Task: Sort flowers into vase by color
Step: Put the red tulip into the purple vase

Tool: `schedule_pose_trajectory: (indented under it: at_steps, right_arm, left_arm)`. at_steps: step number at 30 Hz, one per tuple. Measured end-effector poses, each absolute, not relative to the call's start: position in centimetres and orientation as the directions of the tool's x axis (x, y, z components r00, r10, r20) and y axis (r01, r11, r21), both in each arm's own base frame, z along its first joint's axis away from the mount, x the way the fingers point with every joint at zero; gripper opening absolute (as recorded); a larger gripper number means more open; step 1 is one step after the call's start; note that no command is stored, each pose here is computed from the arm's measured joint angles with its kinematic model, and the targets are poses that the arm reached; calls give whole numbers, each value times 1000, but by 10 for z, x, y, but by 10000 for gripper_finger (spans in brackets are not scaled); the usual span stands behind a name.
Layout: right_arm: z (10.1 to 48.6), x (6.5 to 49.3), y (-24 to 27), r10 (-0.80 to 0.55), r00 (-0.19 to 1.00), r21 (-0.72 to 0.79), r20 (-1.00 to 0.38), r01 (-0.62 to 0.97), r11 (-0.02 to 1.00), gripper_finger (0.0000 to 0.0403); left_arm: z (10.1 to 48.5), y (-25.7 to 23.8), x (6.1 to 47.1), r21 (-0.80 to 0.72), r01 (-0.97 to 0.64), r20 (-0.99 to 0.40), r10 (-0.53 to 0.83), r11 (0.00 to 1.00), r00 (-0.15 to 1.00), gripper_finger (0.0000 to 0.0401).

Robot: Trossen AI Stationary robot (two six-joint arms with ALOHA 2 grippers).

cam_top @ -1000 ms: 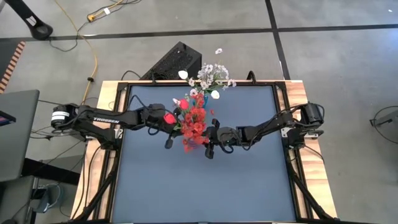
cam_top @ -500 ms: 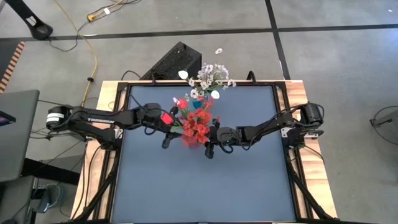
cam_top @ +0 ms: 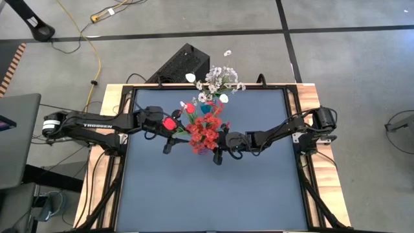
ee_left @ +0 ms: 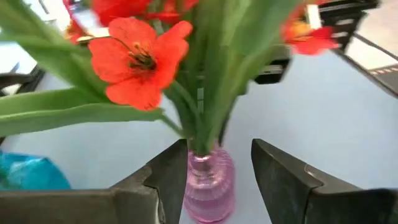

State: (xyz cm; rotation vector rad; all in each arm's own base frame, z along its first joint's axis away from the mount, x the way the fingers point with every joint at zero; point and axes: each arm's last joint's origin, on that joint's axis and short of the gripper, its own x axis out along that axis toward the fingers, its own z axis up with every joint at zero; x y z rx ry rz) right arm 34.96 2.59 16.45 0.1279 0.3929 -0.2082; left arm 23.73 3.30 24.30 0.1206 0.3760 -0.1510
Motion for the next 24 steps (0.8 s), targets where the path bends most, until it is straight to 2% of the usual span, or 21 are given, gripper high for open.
schedule_pose_trajectory:
  at_steps: [4, 11, 16, 24]
  right_arm:
    - [164, 350, 26, -175, 903, 89, -392, 227, 970, 164]
    - [165, 350, 26, -175, 904, 93, -391, 227, 969, 164]
    - [165, 350, 26, -174, 904, 106, -391, 231, 967, 164]
    - [165, 350, 26, -172, 904, 115, -390, 233, 966, 164]
  left_arm:
    - [244, 30, 232, 81, 252, -389, -202, 964, 899, 167]
    - [231, 26, 226, 27, 351, -499, -291, 936, 816, 167]
    - [233, 19, 226, 39, 474, -457, -407, 879, 791, 167]
    - [233, 11, 225, 111, 535, -469, -431, 837, 771, 167]
